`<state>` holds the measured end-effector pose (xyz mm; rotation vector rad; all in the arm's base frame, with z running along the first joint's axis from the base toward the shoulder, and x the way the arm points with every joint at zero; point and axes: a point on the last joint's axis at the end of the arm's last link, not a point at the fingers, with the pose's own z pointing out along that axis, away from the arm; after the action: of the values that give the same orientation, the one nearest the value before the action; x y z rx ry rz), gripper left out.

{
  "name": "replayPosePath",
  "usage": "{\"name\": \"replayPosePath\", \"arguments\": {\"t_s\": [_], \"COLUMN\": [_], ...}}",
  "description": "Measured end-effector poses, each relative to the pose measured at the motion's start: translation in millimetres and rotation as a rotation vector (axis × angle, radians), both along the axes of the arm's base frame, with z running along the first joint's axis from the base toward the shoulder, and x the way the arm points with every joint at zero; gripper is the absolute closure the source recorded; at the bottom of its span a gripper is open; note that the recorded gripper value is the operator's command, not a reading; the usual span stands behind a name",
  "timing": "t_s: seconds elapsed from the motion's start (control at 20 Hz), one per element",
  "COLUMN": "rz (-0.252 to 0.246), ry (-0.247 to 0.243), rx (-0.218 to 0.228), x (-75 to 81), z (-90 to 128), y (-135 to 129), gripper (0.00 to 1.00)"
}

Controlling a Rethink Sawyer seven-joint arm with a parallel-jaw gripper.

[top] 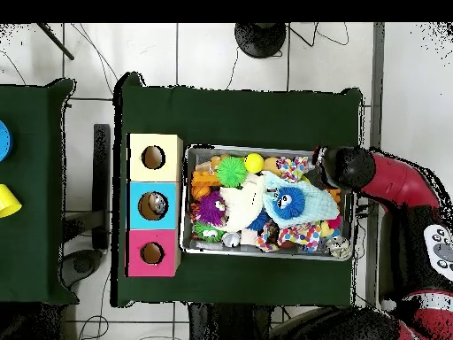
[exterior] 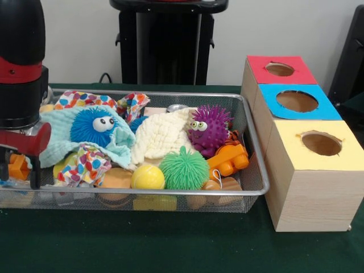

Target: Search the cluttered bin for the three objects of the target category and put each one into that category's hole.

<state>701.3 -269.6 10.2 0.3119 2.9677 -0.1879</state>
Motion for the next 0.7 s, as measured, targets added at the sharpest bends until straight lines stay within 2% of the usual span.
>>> {"name": "replayPosePath", "arguments": {"t_s": [0.7], "rz": [-0.003], "ry": [-0.099], "rx": [-0.009], "x": [-14.8], "z": [-3], "y": [-2], "gripper": [0.00]}}
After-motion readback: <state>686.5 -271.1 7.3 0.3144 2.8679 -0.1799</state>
